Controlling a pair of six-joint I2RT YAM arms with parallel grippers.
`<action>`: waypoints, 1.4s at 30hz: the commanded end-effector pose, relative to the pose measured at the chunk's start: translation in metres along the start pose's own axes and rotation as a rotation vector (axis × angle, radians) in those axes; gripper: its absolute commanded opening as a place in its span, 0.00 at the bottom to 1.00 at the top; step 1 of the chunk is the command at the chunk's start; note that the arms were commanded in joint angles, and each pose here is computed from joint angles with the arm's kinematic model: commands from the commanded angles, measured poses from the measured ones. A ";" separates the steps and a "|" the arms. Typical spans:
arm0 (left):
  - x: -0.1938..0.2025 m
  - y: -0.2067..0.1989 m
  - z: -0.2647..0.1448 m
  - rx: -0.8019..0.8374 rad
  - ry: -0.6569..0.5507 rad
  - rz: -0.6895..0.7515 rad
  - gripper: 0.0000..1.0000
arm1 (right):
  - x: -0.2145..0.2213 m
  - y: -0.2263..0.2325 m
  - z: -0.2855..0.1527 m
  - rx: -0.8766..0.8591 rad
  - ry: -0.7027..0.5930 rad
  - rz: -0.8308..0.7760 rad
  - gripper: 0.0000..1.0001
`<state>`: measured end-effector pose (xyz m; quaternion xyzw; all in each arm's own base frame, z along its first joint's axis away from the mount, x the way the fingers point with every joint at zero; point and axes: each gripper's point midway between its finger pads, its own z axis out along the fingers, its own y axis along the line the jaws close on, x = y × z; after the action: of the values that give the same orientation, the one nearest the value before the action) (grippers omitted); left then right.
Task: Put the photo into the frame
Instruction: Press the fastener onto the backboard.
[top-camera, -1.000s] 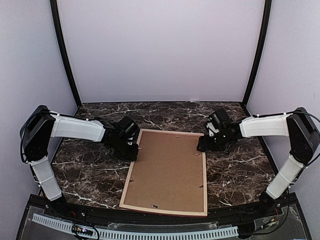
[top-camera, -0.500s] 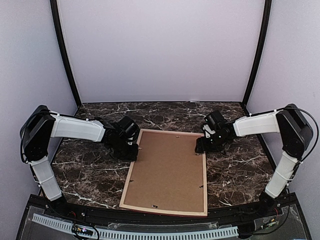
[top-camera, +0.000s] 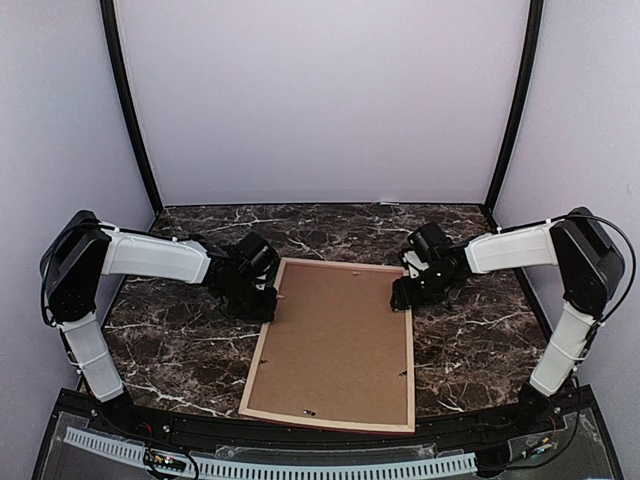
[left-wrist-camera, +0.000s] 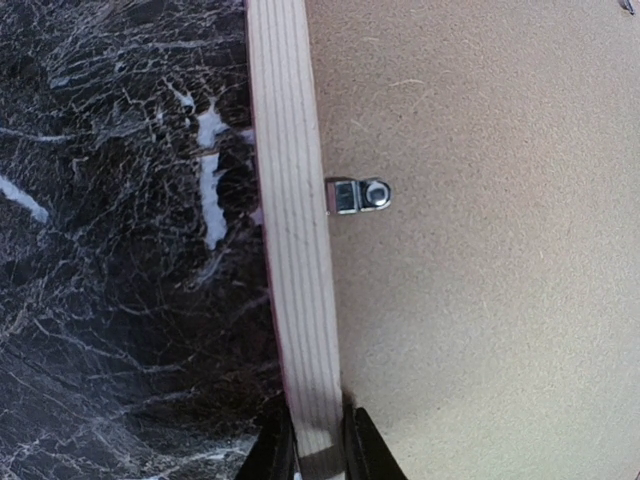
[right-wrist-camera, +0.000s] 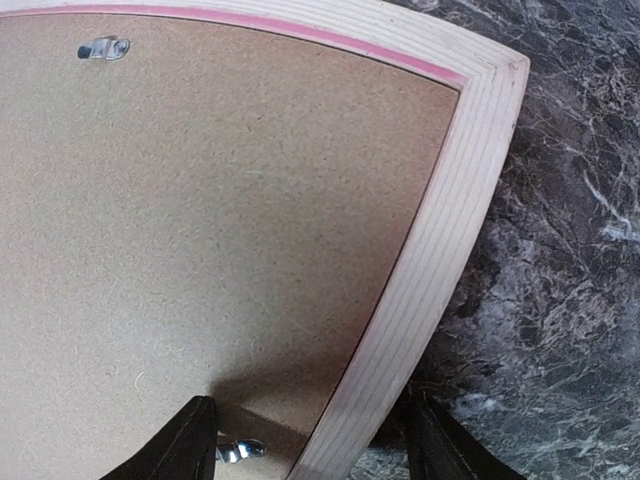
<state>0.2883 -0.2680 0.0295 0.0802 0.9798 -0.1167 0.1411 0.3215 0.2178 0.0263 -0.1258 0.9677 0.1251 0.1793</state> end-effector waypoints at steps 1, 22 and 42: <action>0.009 -0.004 0.003 0.015 0.040 0.030 0.18 | 0.016 0.003 0.001 -0.013 0.068 -0.063 0.64; 0.009 -0.003 0.001 0.007 0.040 0.030 0.18 | 0.031 0.005 -0.001 -0.083 0.152 -0.151 0.43; 0.008 -0.003 0.000 0.008 0.036 0.031 0.18 | 0.039 0.010 -0.007 -0.136 0.149 -0.124 0.54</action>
<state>0.2876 -0.2688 0.0295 0.0824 0.9797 -0.1187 0.1393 0.2992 0.2188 0.0260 -0.2023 0.9566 0.1625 0.1327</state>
